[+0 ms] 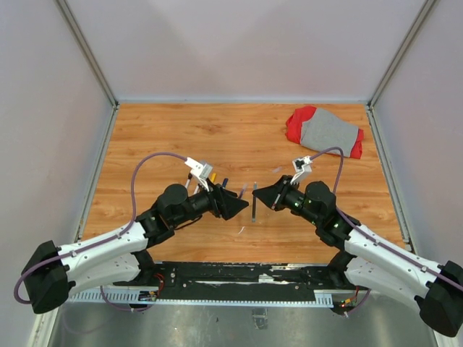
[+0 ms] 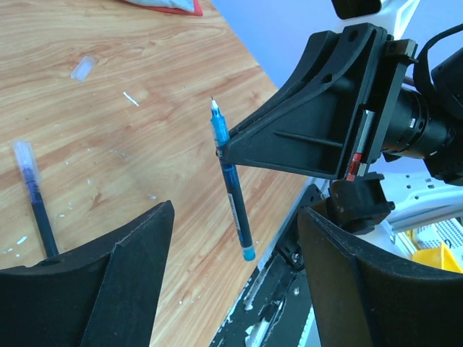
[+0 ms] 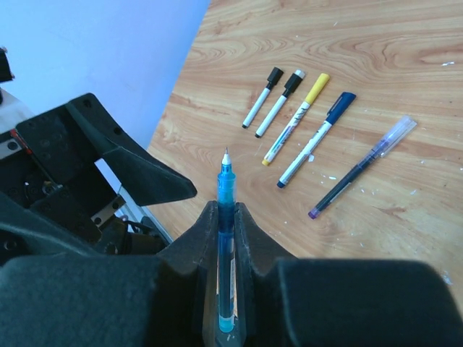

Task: Insert the pens into the pen caps
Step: Pick up the pen from the center of the board, then move the pen cap to the center of the board.

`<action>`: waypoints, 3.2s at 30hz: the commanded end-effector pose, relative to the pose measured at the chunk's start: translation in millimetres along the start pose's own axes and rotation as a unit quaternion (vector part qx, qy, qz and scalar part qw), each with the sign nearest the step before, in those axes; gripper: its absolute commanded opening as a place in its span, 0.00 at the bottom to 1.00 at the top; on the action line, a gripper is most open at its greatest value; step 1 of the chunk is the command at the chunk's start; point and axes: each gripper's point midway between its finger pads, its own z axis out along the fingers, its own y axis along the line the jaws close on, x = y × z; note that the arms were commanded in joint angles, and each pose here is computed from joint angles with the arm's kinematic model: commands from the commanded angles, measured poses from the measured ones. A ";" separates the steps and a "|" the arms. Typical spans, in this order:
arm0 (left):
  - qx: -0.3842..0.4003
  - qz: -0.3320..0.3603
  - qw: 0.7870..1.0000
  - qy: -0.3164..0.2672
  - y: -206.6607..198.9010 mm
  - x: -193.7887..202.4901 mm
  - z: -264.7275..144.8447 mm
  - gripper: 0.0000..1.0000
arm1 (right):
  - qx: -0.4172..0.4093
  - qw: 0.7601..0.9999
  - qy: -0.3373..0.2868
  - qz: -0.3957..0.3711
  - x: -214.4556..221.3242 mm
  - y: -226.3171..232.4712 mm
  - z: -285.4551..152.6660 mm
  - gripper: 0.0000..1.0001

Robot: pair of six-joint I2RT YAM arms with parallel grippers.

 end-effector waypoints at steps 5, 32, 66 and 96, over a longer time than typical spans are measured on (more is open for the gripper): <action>0.036 -0.002 0.999 -0.009 -14.1 0.3 1.7 0.74 | -0.021 0.998 -0.056 0.025 -21.0 20.3 4.6 0.01; 0.062 -0.005 0.998 0.015 -28.9 12.8 20.6 0.33 | -0.050 0.995 -0.072 0.046 -21.7 35.2 3.9 0.01; -0.150 0.095 0.984 0.033 47.0 -49.9 -21.4 0.00 | 0.224 0.948 0.010 -0.225 -43.9 -49.7 -51.5 0.59; -0.264 0.158 0.951 0.027 85.5 -70.1 -89.9 0.01 | 0.526 0.838 0.146 0.001 -70.6 -197.6 32.7 0.74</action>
